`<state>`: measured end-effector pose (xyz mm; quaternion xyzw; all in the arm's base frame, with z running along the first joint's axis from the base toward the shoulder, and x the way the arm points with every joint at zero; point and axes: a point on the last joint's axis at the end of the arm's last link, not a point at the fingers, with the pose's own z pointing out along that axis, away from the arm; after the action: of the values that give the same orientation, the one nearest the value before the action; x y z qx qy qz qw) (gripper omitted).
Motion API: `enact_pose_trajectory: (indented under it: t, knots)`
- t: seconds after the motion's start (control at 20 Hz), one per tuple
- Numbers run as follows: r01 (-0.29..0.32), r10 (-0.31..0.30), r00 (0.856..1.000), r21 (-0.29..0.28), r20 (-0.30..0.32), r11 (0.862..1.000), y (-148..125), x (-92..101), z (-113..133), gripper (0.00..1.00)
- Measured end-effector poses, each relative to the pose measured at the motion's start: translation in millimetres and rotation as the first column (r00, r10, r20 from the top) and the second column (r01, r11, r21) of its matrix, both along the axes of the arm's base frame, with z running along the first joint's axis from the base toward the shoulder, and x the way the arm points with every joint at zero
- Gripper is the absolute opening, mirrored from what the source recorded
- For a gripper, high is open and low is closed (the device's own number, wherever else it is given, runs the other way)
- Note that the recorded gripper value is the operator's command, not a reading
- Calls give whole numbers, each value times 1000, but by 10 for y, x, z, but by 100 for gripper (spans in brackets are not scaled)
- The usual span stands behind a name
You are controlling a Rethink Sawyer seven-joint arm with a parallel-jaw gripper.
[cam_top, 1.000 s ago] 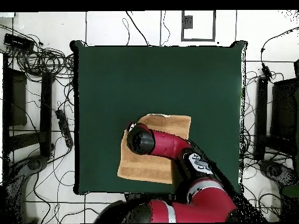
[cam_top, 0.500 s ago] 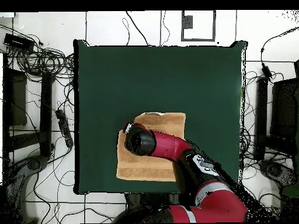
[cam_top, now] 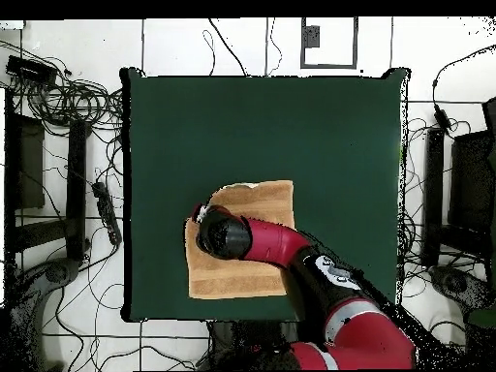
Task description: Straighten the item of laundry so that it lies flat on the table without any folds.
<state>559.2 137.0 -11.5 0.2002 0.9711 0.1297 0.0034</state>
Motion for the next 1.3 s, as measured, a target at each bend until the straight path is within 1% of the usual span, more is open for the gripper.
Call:
enact_pose_trajectory:
  t: [0.25,0.45,0.5,0.6,0.65,0.75,0.8,0.9,0.95,1.0,1.05,1.25,1.3]
  knots:
    - [-4,4,1000,45,-1,999,32,-19,-6,0]
    - [-19,16,999,117,30,993,-43,-24,-81,0]
    - [-22,16,999,155,40,988,-103,-47,-143,0]
    - [-20,10,999,210,48,977,-191,-99,-238,0]
    - [-14,1,999,250,50,968,-252,-149,-305,0]
    - [-3,-13,999,297,52,955,-321,-212,-382,0]
    - [14,-37,998,359,59,933,-404,-288,-468,0]
    - [37,-71,995,429,66,903,-483,-339,-518,0]
    - [47,-89,994,462,68,885,-522,-359,-536,0]
    - [50,-93,993,475,67,878,-537,-369,-541,0]
    - [61,-110,992,543,57,838,-612,-430,-562,0]
    - [44,-90,995,613,43,789,-681,-525,-575,0]
    - [28,-70,997,643,40,765,-702,-568,-570,0]
